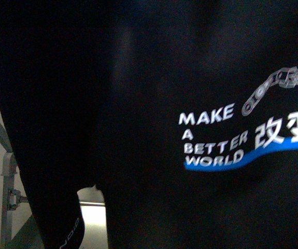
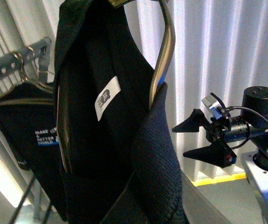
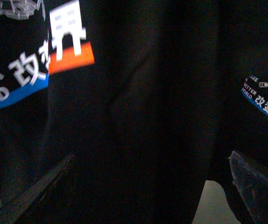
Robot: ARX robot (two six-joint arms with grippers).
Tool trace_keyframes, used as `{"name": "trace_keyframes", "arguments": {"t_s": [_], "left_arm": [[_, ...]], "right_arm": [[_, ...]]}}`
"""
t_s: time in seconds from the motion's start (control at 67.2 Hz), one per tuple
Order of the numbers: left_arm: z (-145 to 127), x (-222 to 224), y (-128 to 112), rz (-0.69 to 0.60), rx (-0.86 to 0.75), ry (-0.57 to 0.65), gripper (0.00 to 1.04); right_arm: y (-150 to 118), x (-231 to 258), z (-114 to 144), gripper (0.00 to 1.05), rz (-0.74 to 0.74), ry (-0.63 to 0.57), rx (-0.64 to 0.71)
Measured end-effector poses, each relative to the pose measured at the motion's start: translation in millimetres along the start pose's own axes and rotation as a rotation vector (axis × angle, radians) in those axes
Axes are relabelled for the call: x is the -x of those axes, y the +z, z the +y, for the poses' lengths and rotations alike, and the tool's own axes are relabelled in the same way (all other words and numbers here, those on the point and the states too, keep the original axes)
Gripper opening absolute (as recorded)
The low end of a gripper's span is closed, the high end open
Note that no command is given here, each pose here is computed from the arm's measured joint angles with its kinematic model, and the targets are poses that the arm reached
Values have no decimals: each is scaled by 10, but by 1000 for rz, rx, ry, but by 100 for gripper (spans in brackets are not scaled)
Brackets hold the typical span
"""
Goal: Hang clothes on hanger
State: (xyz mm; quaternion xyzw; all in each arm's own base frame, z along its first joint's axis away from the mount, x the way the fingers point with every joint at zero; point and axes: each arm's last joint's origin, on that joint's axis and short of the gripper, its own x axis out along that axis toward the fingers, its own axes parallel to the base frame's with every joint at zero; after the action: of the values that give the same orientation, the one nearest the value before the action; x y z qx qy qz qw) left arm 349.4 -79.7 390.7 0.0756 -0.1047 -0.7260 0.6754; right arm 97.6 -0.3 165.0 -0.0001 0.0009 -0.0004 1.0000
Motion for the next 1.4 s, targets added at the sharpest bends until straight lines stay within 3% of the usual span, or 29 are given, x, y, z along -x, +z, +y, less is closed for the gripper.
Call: {"name": "trace_keyframes", "arguments": {"t_s": [0.178, 0.402, 1.101, 1.16, 1.249, 1.398], "left_arm": [[-21, 38, -185, 27, 108, 5, 4], [-31, 87, -193, 30, 22, 24, 4], [-47, 76, -237, 38, 19, 56, 4], [-48, 76, -237, 37, 19, 55, 4], [-47, 76, -237, 38, 19, 57, 4], [-48, 69, -237, 37, 19, 55, 4]], "right_arm": [[0, 0, 0, 97, 0, 0, 0], [0, 0, 0, 97, 0, 0, 0], [0, 0, 0, 97, 0, 0, 0], [6, -6, -5, 97, 53, 112, -16], [192, -65, -126, 97, 80, 275, -48], [828, -202, -431, 97, -72, 305, 58]]}}
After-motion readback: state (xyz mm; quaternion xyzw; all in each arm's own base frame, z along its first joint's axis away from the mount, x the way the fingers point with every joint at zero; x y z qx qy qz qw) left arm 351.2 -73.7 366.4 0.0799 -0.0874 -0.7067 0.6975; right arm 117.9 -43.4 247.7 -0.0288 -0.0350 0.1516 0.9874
